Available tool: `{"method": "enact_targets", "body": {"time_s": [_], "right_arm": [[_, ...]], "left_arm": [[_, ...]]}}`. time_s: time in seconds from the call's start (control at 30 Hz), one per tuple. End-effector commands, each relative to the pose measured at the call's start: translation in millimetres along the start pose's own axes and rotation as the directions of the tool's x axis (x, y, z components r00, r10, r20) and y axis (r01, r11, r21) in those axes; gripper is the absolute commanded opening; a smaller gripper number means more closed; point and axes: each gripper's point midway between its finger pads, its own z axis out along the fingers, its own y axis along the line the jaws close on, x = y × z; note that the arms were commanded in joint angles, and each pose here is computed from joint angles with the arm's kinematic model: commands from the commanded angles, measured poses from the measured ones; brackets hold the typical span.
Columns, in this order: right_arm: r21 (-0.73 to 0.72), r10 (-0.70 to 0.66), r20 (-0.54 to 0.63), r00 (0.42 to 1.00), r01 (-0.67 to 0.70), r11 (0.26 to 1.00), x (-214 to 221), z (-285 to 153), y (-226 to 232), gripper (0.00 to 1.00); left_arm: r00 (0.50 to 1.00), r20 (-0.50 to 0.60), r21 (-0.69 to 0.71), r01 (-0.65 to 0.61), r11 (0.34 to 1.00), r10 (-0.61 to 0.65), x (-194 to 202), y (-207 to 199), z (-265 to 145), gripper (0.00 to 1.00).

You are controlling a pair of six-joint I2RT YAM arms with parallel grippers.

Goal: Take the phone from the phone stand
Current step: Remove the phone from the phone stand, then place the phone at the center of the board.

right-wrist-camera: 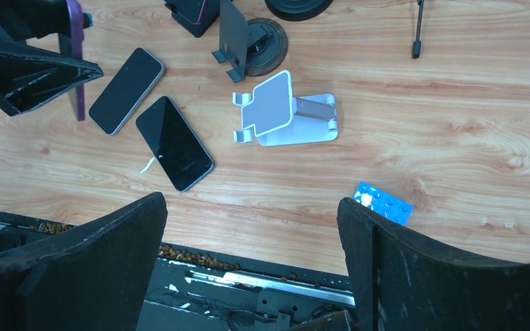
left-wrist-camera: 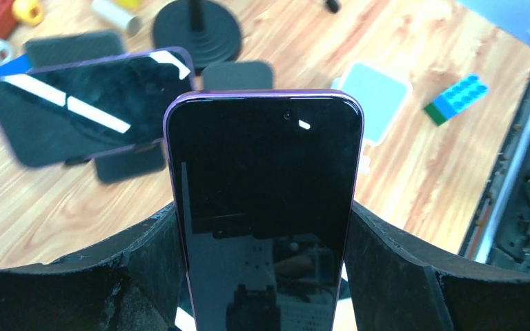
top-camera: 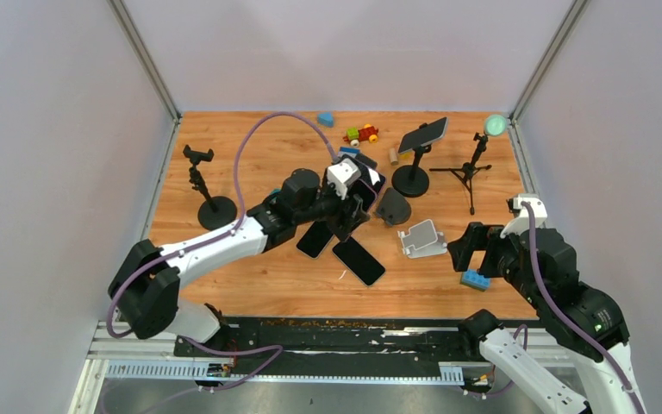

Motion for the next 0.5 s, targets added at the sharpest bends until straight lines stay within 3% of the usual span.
{"method": "enact_targets", "body": {"time_s": [0.0, 0.03, 0.07, 0.17, 0.33, 0.47], "right_arm": [[-0.050, 0.029, 0.035, 0.999, -0.028, 0.998, -11.1, 5.1, 12.5, 0.95], [-0.051, 0.027, 0.033, 0.999, -0.025, 0.998, -11.2, 5.5, 12.9, 0.95], [-0.048, 0.027, 0.032, 0.999, -0.025, 0.999, -11.5, 6.0, 12.7, 0.95], [-0.047, 0.026, 0.038, 0.999, -0.025, 0.999, -12.4, 6.1, 12.3, 0.95], [-0.052, 0.026, 0.027, 0.999, -0.025, 0.998, -8.6, 7.8, 13.0, 0.95], [-0.051, 0.025, 0.029, 0.999, -0.023, 0.998, -8.6, 7.4, 12.6, 0.95]], "left_arm": [[0.995, 0.090, -0.157, 0.049, 0.986, -0.035, -8.6, 44.2, -29.8, 0.00], [0.995, 0.079, -0.153, 0.076, 0.985, -0.065, 7.7, 48.1, -33.5, 0.00], [0.986, 0.141, -0.170, 0.116, 0.979, -0.092, -2.5, 59.8, -41.9, 0.00], [0.986, 0.131, -0.263, 0.137, 0.955, -0.106, 17.2, 85.0, -53.6, 0.00], [0.992, -0.046, -0.524, 0.078, 0.848, -0.120, 59.5, 134.7, -67.2, 0.00], [0.978, -0.132, -0.585, 0.055, 0.809, -0.162, 87.7, 150.6, -64.8, 0.00]]}}
